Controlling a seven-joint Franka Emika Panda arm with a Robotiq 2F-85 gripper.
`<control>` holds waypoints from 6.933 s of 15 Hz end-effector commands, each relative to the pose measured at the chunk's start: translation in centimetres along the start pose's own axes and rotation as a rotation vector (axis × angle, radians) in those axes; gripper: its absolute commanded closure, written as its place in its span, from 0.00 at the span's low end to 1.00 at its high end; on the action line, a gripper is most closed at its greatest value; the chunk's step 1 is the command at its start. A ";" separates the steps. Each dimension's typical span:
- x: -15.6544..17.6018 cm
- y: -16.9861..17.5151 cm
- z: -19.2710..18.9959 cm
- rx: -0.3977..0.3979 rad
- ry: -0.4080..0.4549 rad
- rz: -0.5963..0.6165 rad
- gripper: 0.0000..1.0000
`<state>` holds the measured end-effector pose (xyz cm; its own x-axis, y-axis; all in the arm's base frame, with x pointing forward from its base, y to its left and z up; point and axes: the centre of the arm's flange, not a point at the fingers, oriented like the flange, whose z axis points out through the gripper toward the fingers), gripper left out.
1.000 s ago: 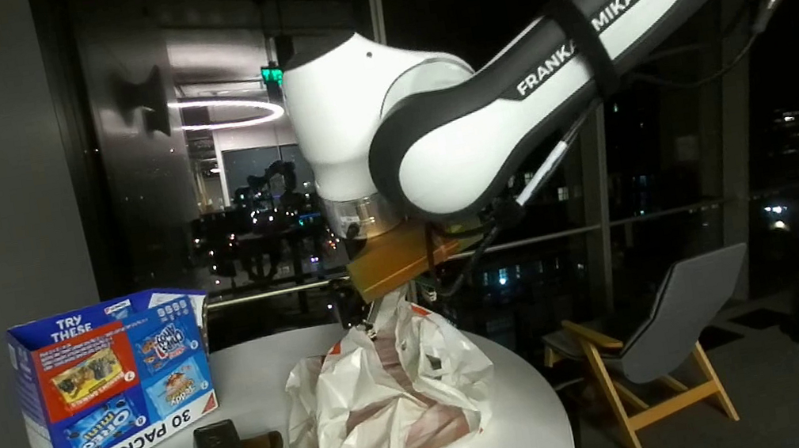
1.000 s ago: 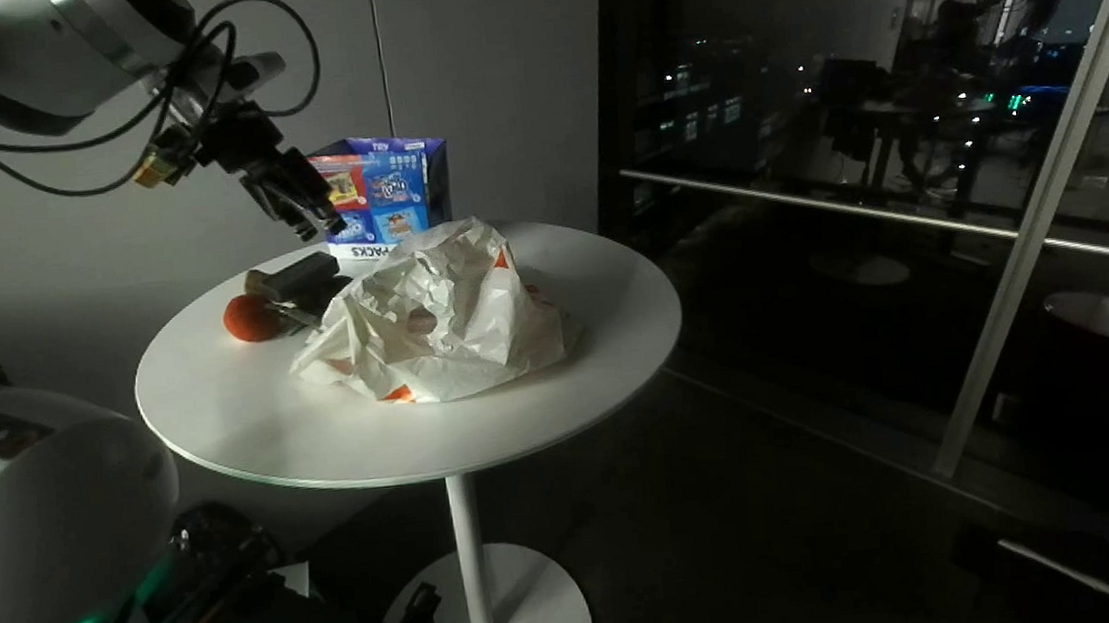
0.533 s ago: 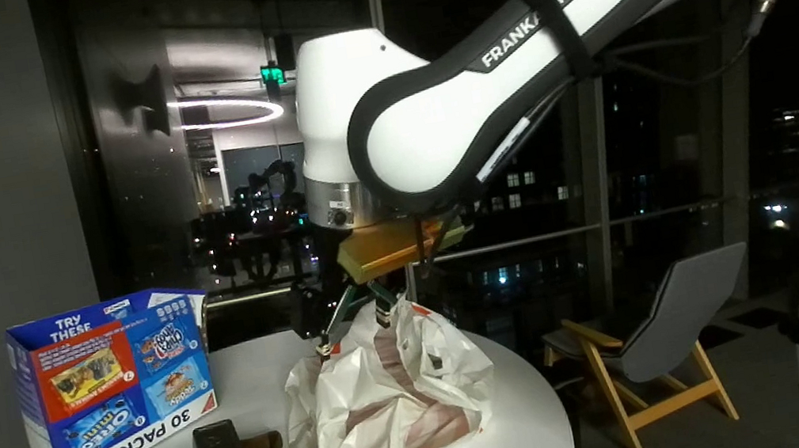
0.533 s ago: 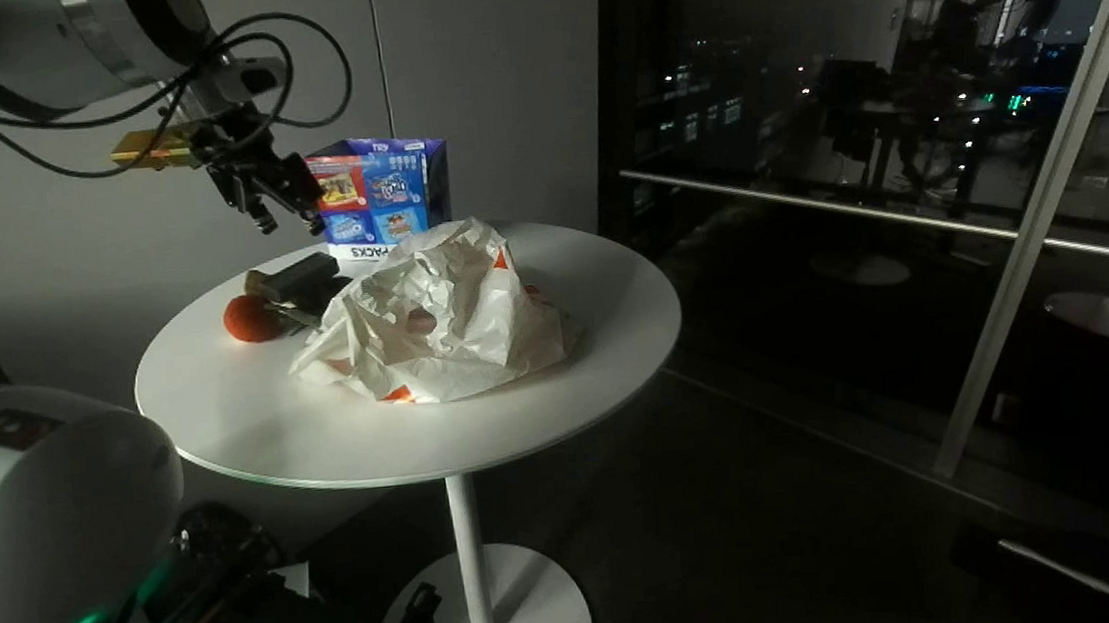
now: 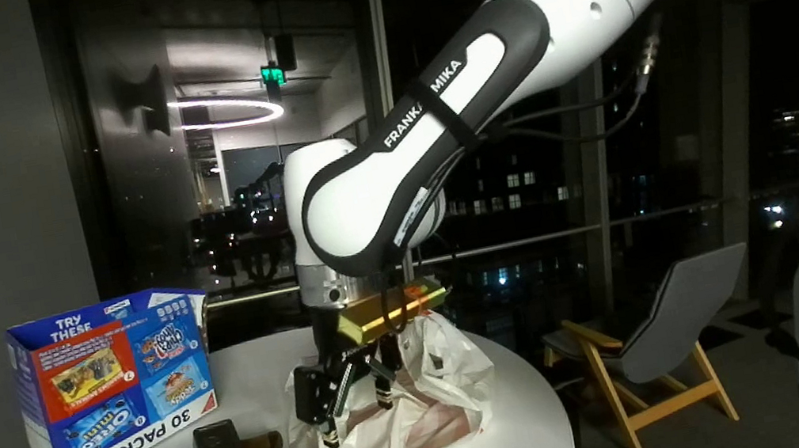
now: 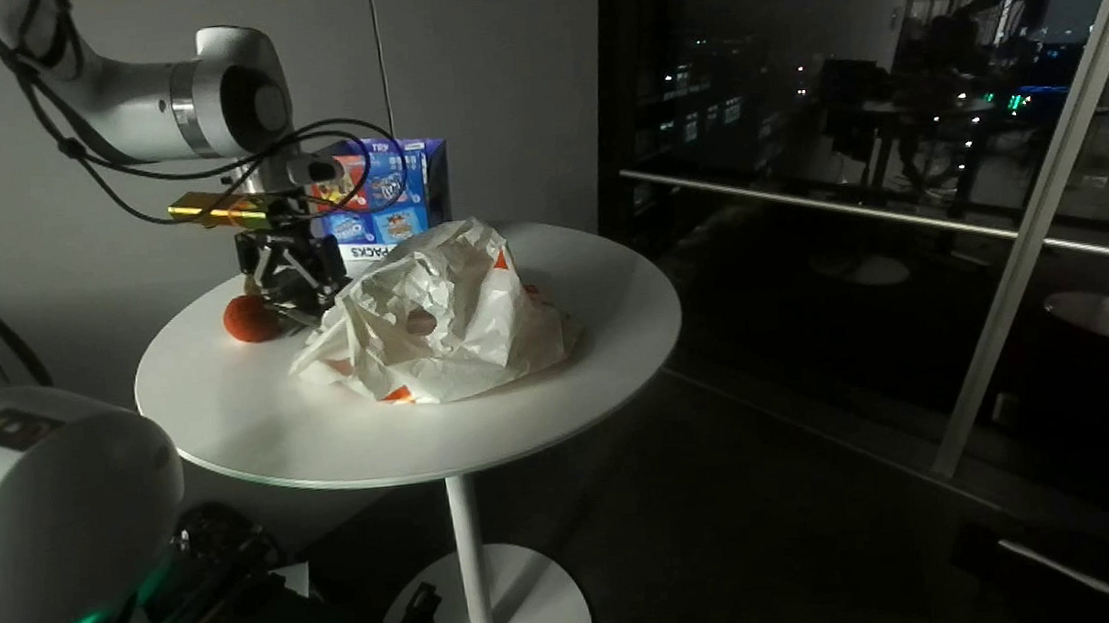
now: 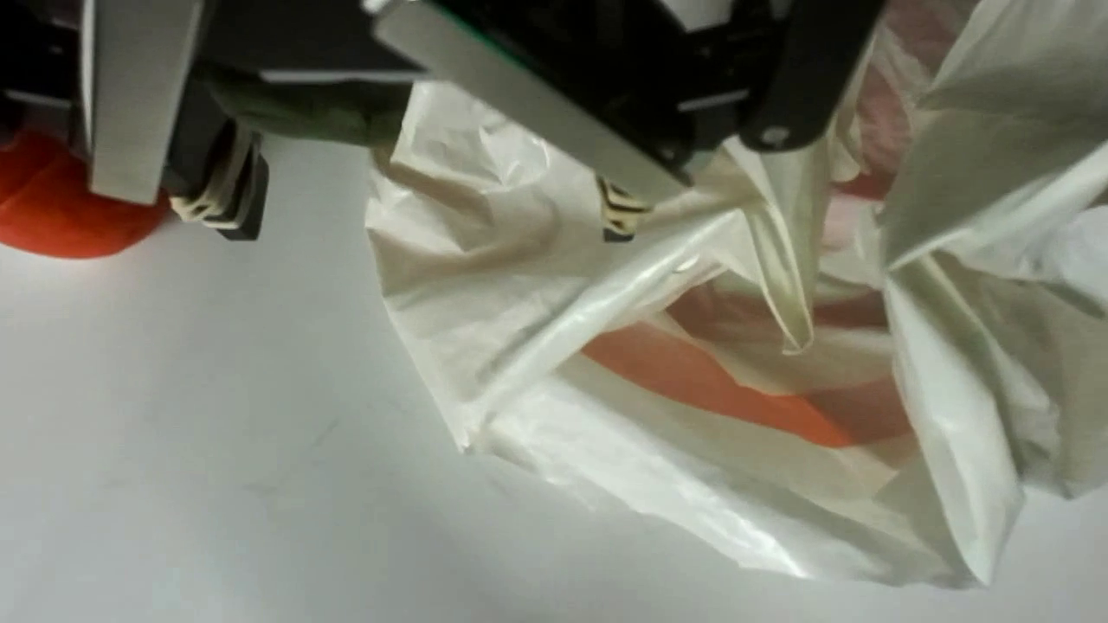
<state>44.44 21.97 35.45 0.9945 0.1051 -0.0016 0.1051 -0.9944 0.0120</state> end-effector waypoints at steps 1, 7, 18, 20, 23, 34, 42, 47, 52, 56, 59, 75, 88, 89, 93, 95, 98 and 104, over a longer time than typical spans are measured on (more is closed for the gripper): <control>-0.1 -0.9 -2.1 -0.062 -0.020 0.003 0.00; 0.7 0.2 -2.0 -0.147 -0.023 0.107 0.00; 4.0 4.4 1.4 -0.173 -0.012 0.197 0.25; 4.2 4.8 1.7 -0.139 -0.008 0.195 0.32; 4.4 4.9 1.7 -0.121 0.014 0.198 0.55; 3.5 -1.0 -4.1 0.281 -0.195 -0.076 0.94; 7.8 0.3 -0.6 0.381 -0.040 0.036 0.92; 8.3 0.9 0.2 0.409 0.005 0.046 0.62; 6.8 1.3 -1.5 0.157 -0.019 0.073 0.26; 4.5 0.8 -3.3 -0.025 -0.058 0.079 0.02; 2.6 0.1 -5.0 -0.089 -0.075 0.062 0.00; 2.9 -8.9 -2.9 0.147 -0.159 -0.443 0.00; 3.6 -12.7 -0.8 0.170 -0.026 -0.452 0.00; 4.5 -13.1 -0.6 0.157 0.015 -0.392 0.00; 7.5 -14.3 0.3 0.112 0.148 -0.216 0.00; 8.7 -14.2 0.8 0.057 0.204 -0.140 0.00; 9.7 -13.9 1.6 -0.066 0.254 -0.076 0.00; 9.8 -14.9 3.0 -0.135 0.233 -0.082 0.42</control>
<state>51.94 36.26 32.03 0.9543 0.2037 0.2188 0.1775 -0.9750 0.1335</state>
